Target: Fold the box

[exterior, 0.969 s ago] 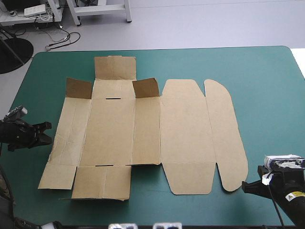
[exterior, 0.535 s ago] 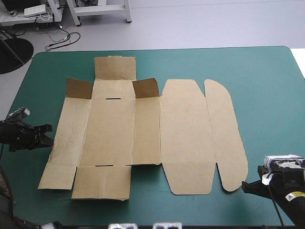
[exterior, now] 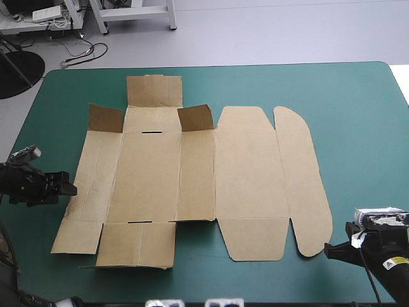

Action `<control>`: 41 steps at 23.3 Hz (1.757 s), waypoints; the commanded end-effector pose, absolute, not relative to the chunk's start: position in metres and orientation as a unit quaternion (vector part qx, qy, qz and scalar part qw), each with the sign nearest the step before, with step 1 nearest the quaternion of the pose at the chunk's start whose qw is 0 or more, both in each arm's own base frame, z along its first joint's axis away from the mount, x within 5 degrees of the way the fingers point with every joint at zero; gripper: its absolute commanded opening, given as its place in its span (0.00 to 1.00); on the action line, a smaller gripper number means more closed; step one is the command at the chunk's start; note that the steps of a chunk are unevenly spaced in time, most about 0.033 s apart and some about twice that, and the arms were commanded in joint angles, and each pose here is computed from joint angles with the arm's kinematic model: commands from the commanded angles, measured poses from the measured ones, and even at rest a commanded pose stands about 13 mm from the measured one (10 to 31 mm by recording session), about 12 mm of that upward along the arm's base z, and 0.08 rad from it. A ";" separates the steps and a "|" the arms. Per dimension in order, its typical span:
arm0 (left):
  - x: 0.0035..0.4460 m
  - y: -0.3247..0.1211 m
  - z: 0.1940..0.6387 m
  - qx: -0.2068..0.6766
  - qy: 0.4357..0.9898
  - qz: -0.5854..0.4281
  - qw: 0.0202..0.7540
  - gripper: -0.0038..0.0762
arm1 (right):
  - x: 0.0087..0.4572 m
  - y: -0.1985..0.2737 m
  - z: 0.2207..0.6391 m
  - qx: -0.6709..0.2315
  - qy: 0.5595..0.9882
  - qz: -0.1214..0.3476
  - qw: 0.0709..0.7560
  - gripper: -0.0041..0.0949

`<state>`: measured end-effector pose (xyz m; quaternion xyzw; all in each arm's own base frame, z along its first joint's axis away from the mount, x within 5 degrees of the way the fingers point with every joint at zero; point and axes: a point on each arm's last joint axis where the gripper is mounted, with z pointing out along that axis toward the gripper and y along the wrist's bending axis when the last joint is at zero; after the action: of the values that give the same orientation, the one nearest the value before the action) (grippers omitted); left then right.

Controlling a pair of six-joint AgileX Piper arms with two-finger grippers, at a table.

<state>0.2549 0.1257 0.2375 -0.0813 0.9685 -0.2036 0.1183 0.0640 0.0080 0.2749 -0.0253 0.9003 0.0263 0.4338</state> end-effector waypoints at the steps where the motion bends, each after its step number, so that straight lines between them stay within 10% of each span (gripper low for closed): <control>1: 0.257 0.125 0.254 -0.088 0.963 -0.206 0.147 0.61 | 0.068 0.008 0.287 -0.023 0.883 0.024 0.469 0.11; 36: 0.293 0.066 0.209 -0.052 0.942 -0.332 0.025 0.61 | 0.068 0.008 0.287 -0.023 0.883 0.024 0.469 0.11; 38: 0.293 0.066 0.209 -0.055 0.941 -0.332 0.024 0.54 | 0.068 0.008 0.287 -0.023 0.883 0.024 0.469 0.11; 41: 0.293 0.066 0.209 -0.067 0.941 -0.332 0.020 0.17 | 0.068 0.008 0.287 -0.023 0.883 0.024 0.469 0.11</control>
<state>0.2978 0.0769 0.1968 -0.0780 0.9507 -0.2974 0.0415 0.0641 0.0082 0.2746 -0.0249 0.9003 0.0280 0.4337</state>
